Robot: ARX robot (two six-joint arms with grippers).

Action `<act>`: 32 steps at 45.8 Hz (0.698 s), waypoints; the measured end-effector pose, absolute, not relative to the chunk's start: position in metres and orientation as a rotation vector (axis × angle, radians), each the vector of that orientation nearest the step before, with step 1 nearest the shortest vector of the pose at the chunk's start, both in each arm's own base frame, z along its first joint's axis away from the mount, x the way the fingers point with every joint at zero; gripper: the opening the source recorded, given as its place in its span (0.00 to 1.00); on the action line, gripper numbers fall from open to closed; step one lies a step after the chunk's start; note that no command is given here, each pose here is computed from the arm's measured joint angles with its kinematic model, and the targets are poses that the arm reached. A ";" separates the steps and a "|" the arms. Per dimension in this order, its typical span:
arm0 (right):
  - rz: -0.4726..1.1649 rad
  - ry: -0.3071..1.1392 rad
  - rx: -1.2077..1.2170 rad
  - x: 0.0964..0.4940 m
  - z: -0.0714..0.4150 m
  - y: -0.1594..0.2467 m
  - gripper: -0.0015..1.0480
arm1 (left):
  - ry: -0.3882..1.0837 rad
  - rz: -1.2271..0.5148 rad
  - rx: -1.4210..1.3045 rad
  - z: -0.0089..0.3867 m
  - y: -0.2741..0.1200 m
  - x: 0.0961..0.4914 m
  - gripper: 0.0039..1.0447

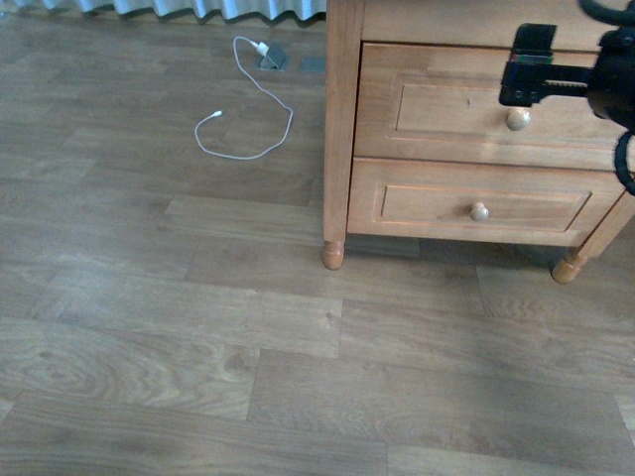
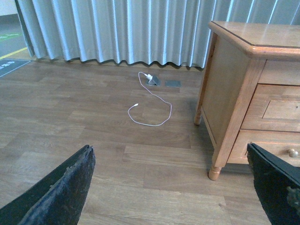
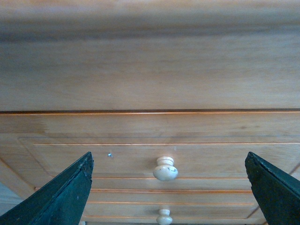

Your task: Put charger into drawer

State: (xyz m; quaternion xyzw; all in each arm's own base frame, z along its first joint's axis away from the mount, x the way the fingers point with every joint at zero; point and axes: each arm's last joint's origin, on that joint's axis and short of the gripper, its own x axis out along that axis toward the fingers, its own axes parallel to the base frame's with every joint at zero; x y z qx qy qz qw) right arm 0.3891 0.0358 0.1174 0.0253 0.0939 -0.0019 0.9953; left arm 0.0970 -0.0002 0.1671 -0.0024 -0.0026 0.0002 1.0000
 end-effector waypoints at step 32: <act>-0.077 0.166 0.222 0.163 0.199 -0.019 0.92 | -0.005 0.000 -0.005 0.167 0.000 0.097 0.94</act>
